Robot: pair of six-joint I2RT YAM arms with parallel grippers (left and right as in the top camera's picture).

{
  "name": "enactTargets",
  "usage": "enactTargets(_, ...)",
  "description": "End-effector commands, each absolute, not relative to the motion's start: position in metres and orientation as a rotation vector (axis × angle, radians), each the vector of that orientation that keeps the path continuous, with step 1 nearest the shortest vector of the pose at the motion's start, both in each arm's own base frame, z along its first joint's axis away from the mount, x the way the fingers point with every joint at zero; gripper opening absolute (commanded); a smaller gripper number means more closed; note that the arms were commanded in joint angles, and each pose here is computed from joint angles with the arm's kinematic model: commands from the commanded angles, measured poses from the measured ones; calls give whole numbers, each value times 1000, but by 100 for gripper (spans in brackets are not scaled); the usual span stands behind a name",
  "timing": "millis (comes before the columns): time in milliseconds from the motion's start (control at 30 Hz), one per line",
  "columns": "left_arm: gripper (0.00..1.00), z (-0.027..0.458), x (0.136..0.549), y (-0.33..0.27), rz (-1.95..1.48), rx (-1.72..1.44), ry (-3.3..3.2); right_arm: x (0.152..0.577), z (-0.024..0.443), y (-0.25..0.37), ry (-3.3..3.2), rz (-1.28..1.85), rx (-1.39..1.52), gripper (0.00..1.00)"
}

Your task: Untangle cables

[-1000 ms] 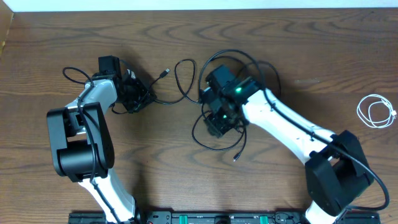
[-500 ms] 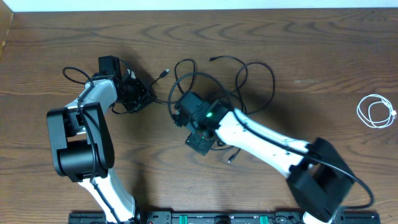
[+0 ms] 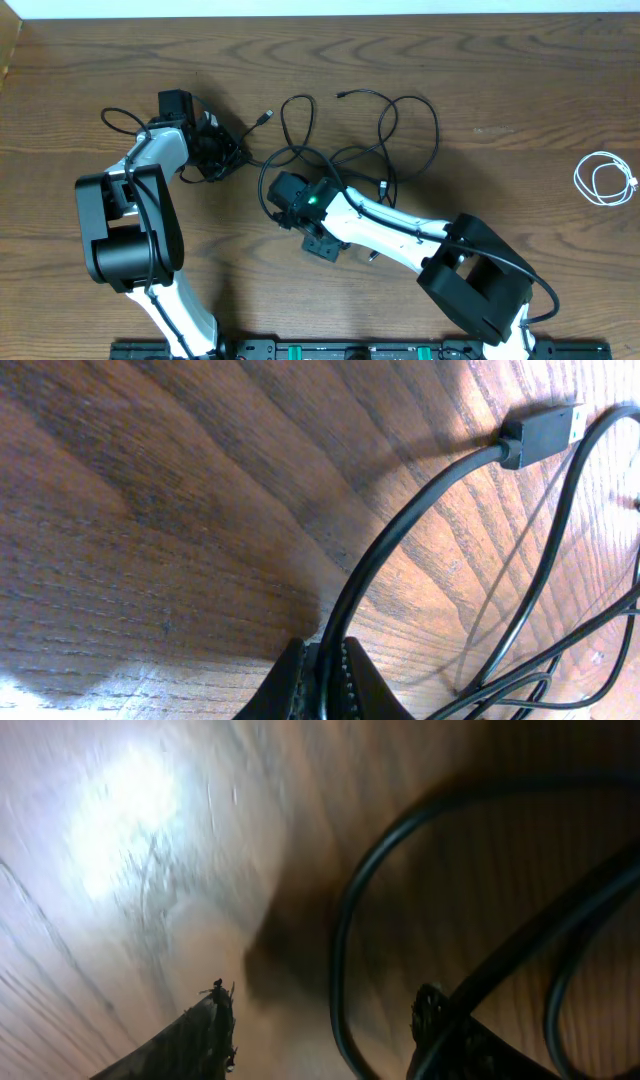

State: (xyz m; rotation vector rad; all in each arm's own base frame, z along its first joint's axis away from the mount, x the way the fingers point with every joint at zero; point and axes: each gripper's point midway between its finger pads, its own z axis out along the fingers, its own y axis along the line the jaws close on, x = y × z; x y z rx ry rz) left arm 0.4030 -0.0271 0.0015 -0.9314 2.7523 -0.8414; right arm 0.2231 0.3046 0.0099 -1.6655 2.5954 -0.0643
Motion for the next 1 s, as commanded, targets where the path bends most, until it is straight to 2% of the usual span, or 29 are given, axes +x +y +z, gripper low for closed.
enactTargets(0,10,-10,398,-18,-749,-967,2778,226,8,303,2569,-67,-1716,48)
enactTargets(67,13,-10,398,-18,-749,-967,2778,226,8,303,2569,-67,-1718,21)
enactTargets(100,13,-10,398,-18,-749,-967,2778,226,8,303,2569,-70,-1719,13)
enactTargets(133,13,-10,398,-18,-749,-967,2778,226,8,303,2569,-70,-1719,13)
enactTargets(167,13,-10,398,-18,-749,-967,2778,226,8,303,2569,-69,-1717,18)
enactTargets(233,13,-10,398,-18,-749,-967,2778,226,8,304,2568,-69,-1716,43)
enactTargets(300,13,-10,398,-18,-749,-967,2778,224,8,305,2560,-69,-1727,36)
enactTargets(433,13,-10,398,-18,-749,-967,2778,223,8,306,2557,-69,-1729,7)
enactTargets(467,13,-10,398,-18,-749,-968,2778,223,8,306,2557,-69,-1730,3)
enactTargets(567,13,-10,398,-18,-749,-968,2778,223,8,308,2534,-50,-1760,2)
enactTargets(733,13,-10,398,-18,-749,-967,2778,222,8,310,2533,37,-1791,12)
enactTargets(967,13,-10,398,-18,-750,-968,2778,215,1,296,2596,137,-1823,17)
